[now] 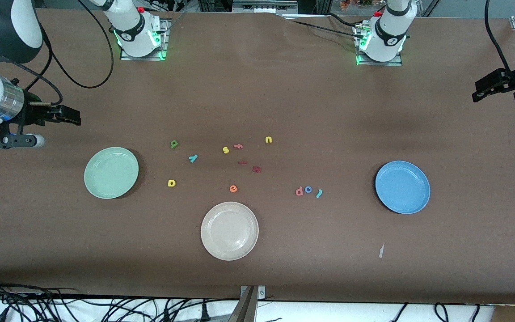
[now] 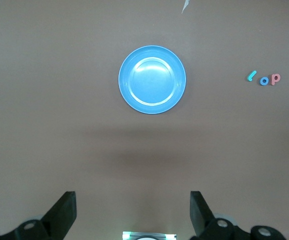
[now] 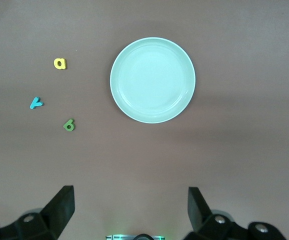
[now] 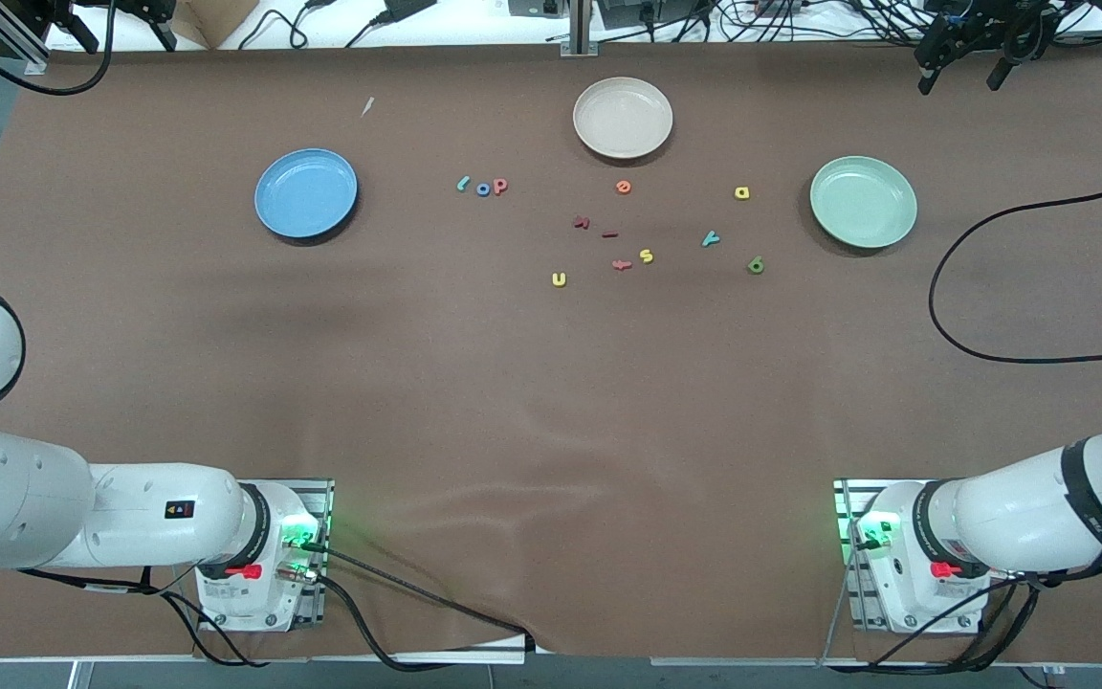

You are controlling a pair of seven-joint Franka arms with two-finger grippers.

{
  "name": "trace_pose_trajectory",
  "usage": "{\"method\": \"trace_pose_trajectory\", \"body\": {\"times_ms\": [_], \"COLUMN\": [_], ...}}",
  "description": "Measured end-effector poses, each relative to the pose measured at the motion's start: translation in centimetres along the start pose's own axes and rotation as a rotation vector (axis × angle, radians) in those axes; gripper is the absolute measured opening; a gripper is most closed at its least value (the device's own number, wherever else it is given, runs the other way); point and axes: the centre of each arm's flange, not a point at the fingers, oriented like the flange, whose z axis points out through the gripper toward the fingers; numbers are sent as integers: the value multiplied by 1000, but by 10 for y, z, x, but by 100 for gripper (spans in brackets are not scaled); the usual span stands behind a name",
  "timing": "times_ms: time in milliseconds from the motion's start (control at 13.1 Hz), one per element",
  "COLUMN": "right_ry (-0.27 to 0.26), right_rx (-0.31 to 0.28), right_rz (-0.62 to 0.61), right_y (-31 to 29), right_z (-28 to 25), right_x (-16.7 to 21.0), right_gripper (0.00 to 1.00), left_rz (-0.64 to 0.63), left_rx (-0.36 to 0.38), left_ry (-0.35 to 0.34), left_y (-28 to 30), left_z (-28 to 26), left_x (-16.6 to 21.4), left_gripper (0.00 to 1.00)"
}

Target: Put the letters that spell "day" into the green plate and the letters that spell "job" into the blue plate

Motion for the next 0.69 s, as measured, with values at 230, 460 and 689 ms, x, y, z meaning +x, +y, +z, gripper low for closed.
{"method": "trace_pose_trajectory", "body": {"times_ms": [230, 460, 689], "right_ry": [13, 19, 39], "right_rx": [0, 0, -1], "right_rz": [-1, -2, -10], "right_y": [-1, -1, -6], "right_z": [-2, -2, 0], "right_x": [1, 2, 6], "right_gripper": [100, 100, 100], "left_rz": [2, 8, 12], "left_rx": [0, -5, -49], "left_ry": [0, -1, -8], "left_y": [2, 5, 9], "left_z": [0, 0, 0], "left_x": [0, 0, -1], "left_gripper": [100, 100, 100]}}
